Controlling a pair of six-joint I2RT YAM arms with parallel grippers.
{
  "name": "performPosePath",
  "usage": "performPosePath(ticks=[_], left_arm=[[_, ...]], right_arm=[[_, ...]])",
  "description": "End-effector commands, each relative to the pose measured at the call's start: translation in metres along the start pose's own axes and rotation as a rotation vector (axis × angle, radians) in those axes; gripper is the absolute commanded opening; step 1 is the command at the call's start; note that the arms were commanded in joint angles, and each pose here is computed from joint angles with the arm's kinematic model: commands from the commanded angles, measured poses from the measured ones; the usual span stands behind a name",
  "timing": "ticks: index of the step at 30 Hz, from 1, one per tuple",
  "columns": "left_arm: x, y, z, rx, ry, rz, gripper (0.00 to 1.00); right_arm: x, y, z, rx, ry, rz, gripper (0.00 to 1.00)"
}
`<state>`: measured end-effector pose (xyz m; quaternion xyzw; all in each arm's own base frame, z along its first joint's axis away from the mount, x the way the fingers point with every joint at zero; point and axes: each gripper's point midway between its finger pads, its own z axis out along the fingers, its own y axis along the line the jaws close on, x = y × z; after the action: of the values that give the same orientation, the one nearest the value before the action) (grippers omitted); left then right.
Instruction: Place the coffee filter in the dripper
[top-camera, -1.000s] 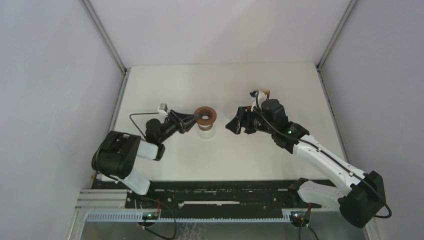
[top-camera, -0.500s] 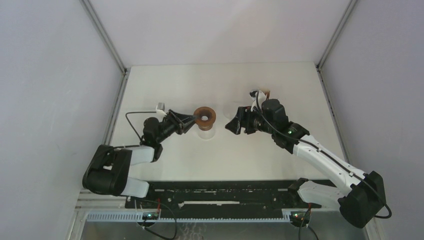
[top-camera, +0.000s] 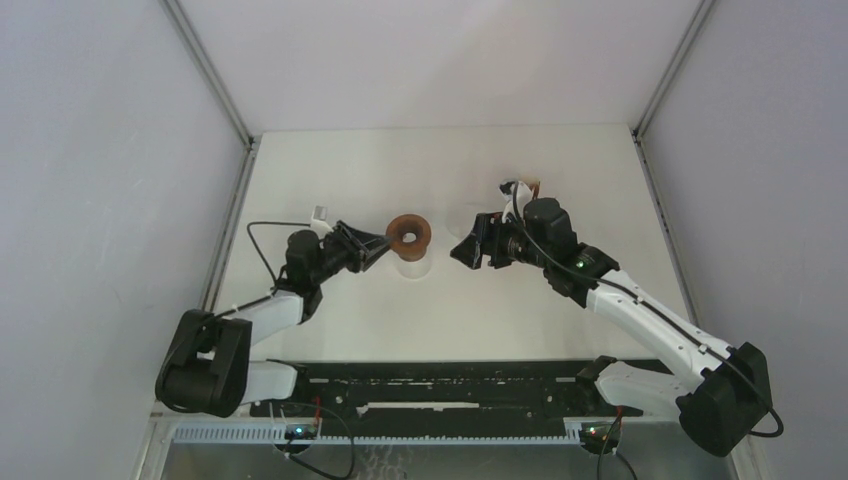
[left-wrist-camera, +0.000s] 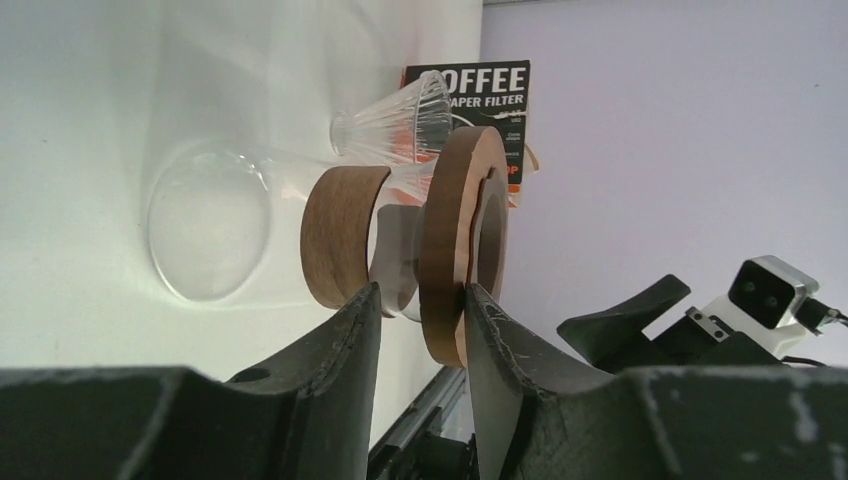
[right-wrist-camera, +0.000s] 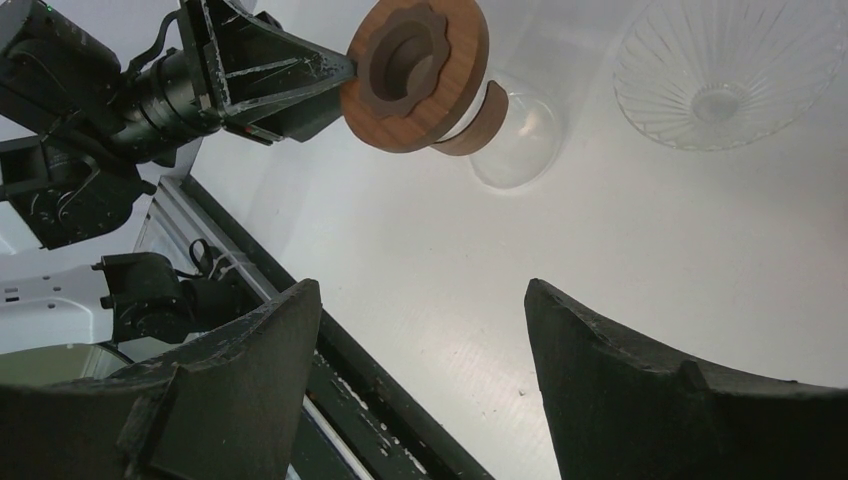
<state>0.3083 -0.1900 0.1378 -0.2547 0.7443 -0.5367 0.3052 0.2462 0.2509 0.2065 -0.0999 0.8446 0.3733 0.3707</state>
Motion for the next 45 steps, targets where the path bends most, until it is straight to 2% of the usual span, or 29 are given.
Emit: performPosePath(ticks=[1, 15, 18, 26, 33, 39, 45], left_arm=[[-0.011, 0.0, 0.0, -0.055, -0.033, 0.077, 0.4], [-0.022, -0.044, -0.014, -0.014, -0.064, 0.194, 0.61], [-0.022, -0.053, -0.022, -0.015, -0.072, 0.235, 0.67], [-0.024, -0.056, -0.059, -0.109, -0.123, 0.392, 0.86], [-0.032, -0.06, -0.109, -0.243, -0.21, 0.563, 1.0], [-0.04, -0.077, -0.144, -0.325, -0.232, 0.747, 1.0], [-0.052, -0.084, -0.157, -0.377, -0.239, 0.905, 1.0]], right_arm=[[-0.011, 0.005, -0.005, -0.024, -0.055, -0.031, 0.83], [-0.014, 0.0, -0.003, -0.001, -0.068, -0.041, 0.83], [-0.017, -0.004, -0.004, 0.022, -0.075, -0.052, 0.83], [-0.028, -0.017, -0.006, 0.115, -0.08, -0.095, 0.83], [-0.036, -0.038, 0.006, 0.215, -0.046, -0.091, 0.83], [-0.056, -0.059, 0.016, 0.326, -0.046, -0.107, 0.8], [-0.071, -0.081, 0.036, 0.431, -0.014, -0.138, 0.74]])
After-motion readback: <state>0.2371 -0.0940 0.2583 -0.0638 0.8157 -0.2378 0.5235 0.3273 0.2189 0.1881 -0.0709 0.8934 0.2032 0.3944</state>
